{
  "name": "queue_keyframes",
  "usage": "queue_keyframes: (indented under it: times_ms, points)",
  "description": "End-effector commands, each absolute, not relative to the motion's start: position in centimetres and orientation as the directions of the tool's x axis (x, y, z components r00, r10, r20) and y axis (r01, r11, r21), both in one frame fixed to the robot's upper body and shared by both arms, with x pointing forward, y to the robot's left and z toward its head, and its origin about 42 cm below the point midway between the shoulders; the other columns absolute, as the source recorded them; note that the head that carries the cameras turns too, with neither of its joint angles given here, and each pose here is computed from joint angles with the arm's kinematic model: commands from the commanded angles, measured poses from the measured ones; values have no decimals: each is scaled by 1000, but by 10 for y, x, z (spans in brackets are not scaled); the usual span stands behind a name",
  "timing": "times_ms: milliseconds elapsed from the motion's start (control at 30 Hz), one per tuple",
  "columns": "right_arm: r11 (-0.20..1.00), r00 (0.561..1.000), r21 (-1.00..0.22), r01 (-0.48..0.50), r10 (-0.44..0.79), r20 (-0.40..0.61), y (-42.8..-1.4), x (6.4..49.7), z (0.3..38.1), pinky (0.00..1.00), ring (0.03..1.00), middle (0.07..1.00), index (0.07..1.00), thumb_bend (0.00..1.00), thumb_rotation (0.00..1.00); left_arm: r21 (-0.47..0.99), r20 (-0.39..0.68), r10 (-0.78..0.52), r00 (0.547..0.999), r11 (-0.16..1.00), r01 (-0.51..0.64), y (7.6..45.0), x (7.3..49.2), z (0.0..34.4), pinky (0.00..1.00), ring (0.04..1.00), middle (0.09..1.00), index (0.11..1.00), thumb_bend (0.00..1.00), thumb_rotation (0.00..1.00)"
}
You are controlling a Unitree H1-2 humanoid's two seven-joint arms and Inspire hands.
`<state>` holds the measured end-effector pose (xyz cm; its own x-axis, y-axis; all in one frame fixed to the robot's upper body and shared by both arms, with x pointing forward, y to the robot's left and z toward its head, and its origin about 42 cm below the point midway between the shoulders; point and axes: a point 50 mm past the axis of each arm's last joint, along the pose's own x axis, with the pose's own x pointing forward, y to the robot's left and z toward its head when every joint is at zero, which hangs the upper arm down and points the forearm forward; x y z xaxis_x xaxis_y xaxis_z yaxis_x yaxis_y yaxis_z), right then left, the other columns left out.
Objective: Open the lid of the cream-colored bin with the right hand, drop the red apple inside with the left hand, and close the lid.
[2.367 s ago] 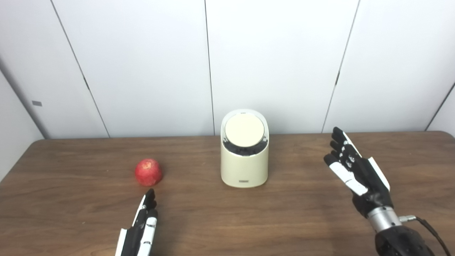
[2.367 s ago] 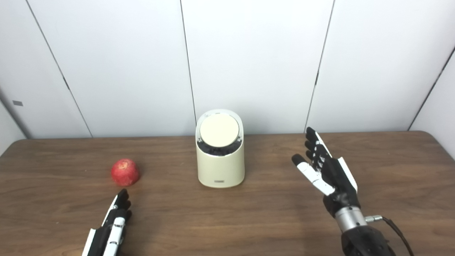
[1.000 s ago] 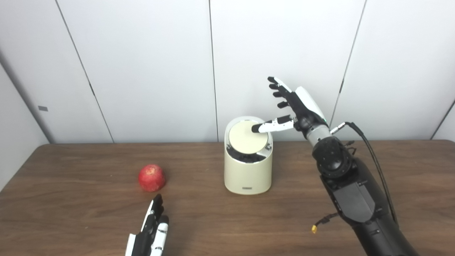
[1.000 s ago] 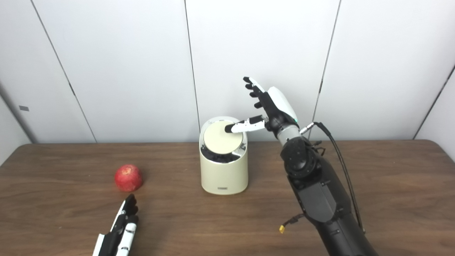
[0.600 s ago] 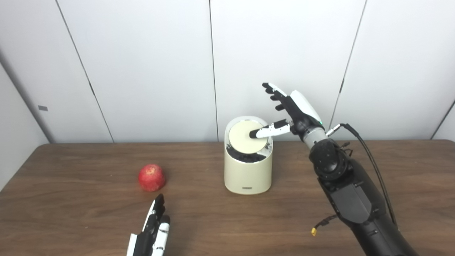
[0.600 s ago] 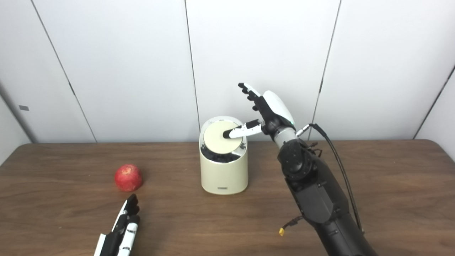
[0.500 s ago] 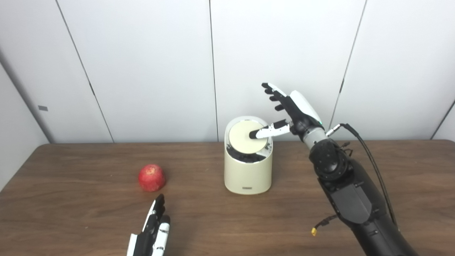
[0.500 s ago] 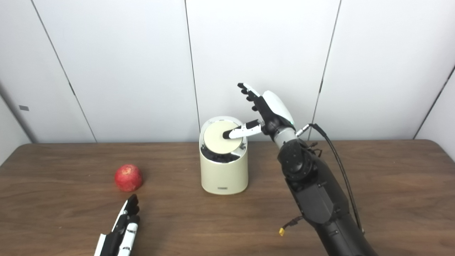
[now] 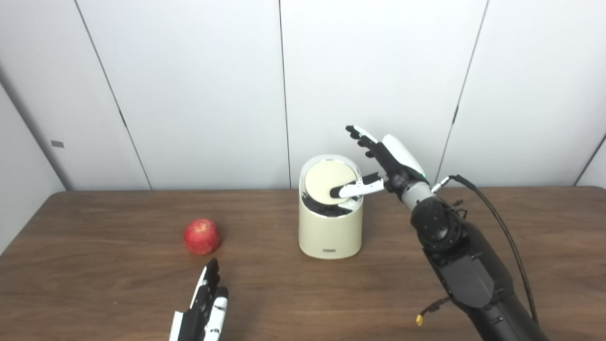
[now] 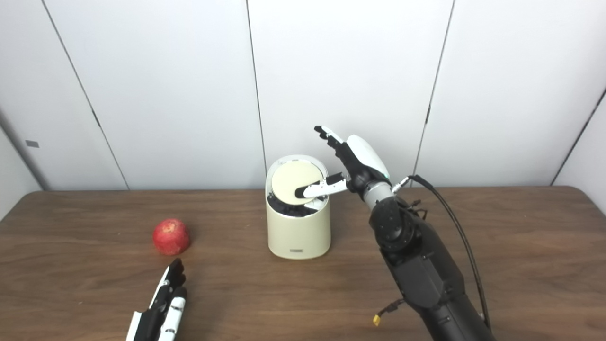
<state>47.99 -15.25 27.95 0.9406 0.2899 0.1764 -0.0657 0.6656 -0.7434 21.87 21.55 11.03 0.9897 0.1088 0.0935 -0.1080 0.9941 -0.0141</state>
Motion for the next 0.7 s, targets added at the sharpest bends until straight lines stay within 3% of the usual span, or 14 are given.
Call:
queue_keyframes:
  times_ms: [0,467,667]
  points:
    - [659,909,-752,-6,318,271,-144,482,305,824,902,917,938,953,267,-18,87,110,990,994,-109,211,210,107,1000,1000,995,991,280,696]
    - [640,902,-768,-3,334,275,-139,484,303,819,900,915,935,940,314,-21,90,109,990,994,-107,210,210,106,1000,1000,988,987,293,671]
    - [588,896,-809,14,352,271,-142,486,306,887,910,918,945,941,298,-26,92,114,989,993,-112,208,210,107,1000,1000,992,985,283,688]
